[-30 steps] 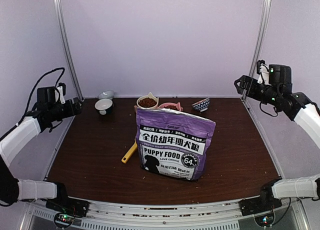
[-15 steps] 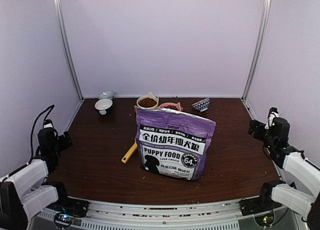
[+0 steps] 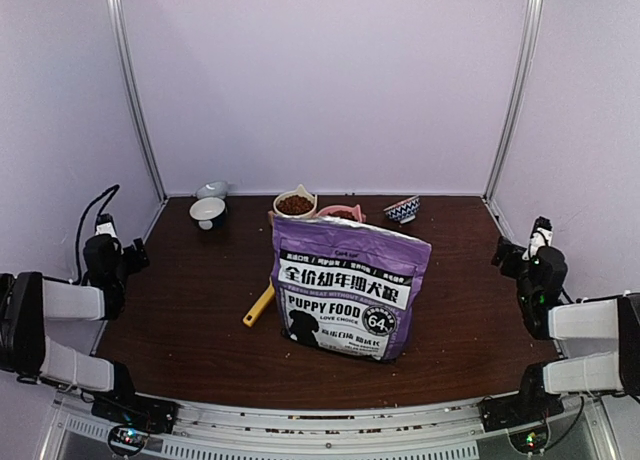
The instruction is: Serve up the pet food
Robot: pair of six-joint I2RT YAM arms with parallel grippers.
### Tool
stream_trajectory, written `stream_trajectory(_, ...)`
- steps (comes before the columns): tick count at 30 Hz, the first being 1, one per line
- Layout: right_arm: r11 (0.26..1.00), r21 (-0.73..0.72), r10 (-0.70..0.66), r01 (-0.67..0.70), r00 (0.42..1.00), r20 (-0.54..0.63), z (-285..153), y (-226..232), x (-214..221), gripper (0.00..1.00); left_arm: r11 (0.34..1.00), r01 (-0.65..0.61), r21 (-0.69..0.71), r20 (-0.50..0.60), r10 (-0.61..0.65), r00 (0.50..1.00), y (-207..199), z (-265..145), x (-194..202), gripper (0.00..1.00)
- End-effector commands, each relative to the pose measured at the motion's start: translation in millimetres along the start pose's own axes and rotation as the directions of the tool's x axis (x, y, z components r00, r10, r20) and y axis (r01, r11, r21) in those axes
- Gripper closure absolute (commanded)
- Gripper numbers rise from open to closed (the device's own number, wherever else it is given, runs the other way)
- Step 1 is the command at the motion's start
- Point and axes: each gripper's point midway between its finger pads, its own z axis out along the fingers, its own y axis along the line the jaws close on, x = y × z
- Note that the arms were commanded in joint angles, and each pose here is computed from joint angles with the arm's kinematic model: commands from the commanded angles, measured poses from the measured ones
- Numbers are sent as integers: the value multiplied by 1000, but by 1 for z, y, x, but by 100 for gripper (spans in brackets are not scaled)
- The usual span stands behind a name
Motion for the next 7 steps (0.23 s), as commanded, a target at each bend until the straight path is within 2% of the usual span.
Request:
stream_trajectory(1,1000,-3,7,-7,991,132,-1,2,-32,0,1000,22,9,152,-24,988,-1,-1,-34,2)
stream_trajectory(7,1000,-9,0,1,991,134,0,3,-32,0,1000,9,26,150,-13,989,-6,1,-33,2)
